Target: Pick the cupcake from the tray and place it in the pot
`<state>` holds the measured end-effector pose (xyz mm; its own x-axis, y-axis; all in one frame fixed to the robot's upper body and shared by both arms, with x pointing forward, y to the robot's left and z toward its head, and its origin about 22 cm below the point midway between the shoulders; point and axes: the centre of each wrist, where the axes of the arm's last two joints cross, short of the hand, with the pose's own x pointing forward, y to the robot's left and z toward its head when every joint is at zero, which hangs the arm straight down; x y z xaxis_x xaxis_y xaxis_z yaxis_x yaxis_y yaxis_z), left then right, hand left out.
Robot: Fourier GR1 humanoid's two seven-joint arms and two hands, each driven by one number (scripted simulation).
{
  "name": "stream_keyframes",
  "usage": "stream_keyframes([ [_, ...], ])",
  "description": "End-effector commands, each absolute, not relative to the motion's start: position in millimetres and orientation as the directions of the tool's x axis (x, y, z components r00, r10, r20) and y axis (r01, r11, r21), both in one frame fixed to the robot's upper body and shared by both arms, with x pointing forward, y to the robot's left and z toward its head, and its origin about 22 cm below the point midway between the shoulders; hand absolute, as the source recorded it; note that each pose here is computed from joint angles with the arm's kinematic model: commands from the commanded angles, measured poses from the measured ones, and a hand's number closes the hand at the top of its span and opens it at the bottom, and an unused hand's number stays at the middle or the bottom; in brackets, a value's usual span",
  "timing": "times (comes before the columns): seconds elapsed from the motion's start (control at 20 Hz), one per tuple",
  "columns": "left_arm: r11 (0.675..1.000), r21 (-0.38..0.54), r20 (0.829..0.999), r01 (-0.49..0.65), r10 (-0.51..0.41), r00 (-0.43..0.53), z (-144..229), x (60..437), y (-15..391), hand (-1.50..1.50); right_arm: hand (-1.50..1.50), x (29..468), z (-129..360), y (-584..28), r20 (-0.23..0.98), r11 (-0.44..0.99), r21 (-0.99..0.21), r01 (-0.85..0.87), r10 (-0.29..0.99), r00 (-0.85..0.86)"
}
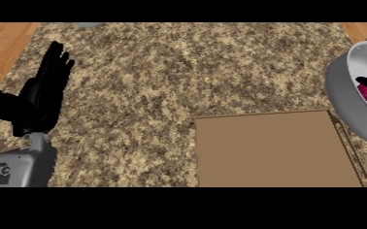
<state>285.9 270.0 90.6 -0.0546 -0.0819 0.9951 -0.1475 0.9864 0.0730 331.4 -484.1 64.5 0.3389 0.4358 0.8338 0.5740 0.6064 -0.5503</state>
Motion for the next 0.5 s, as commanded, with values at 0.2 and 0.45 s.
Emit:
stream_keyframes([
  [0.2, 0.984, 0.077, 0.996, -0.159, -0.085, -0.041, 81.0, 290.7, 278.1, 0.00, -1.50, 319.3, 82.2, -512.5, 0.971, 0.655, -0.202, 0.728, 0.230, 0.063],
  [0.45, 0.984, 0.067, 0.996, -0.163, -0.075, -0.044, 80.5, 278.4, 272.1, 0.00, -1.50, 266.3, 72.5, -555.7, 0.980, 0.652, -0.158, 0.742, 0.194, 0.038],
])
